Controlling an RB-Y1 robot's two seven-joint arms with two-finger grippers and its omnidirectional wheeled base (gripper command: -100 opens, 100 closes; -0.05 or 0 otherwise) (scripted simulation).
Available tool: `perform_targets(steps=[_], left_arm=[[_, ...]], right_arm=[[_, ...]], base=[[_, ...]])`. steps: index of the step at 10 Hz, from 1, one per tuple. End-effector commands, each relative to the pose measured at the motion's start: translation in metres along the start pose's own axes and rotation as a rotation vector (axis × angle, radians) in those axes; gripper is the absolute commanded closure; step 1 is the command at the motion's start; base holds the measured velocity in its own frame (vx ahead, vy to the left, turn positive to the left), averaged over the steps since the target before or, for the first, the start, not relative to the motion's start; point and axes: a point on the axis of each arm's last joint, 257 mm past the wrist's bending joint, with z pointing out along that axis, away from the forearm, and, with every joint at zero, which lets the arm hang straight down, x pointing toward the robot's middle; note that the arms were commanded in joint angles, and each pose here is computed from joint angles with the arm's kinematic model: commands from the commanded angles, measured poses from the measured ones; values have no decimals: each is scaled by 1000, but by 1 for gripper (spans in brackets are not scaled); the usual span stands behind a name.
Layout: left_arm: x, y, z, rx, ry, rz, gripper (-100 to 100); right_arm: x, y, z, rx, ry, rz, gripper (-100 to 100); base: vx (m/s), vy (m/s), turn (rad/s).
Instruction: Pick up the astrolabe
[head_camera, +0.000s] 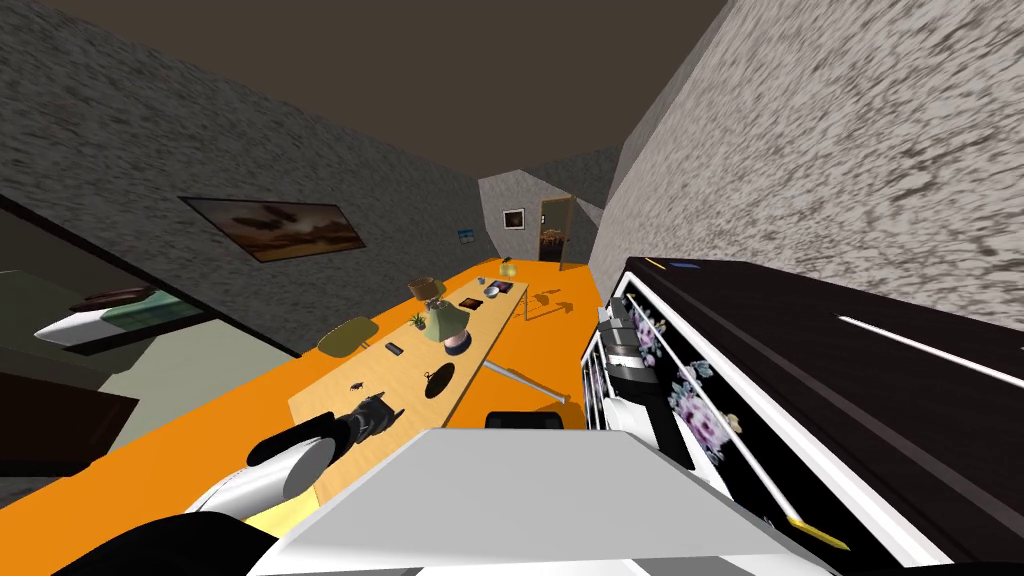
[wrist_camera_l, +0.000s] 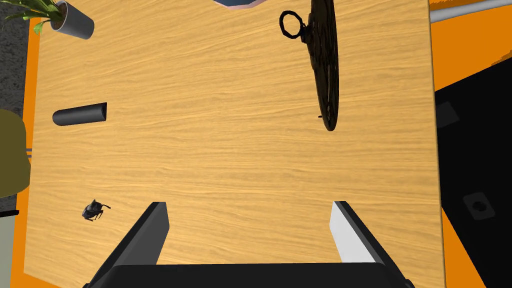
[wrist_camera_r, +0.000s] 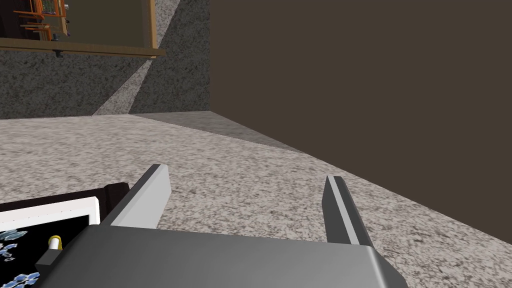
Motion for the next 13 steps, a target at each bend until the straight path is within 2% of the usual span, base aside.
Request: perform_targets(steps=[1,5,6,10,12,13], left_arm=[[-8,3,-5,-24,-23,-18,-100],[-49,32,-19,-134,-136,-106,-100],[-51,33,-19,-140,-142,-106,-100],[-88,62,-39,-246,-258,-173,-100],[-102,74,-48,-291,-309,-198,-100],[-102,74,-48,-291,-309,-198,-100]], right_arm=[[0,0,0,0,0,0,0],[0,0,0,0,0,0,0],[0,0,0,0,0,0,0],[0,0,0,0,0,0,0],[0,0,0,0,0,0,0],[0,0,0,0,0,0,0]], base=[[72,-18,-32],[121,-22,-96],[102,-10,-34],[154,-5,-93],[45,35,-120],[33,17,-65]])
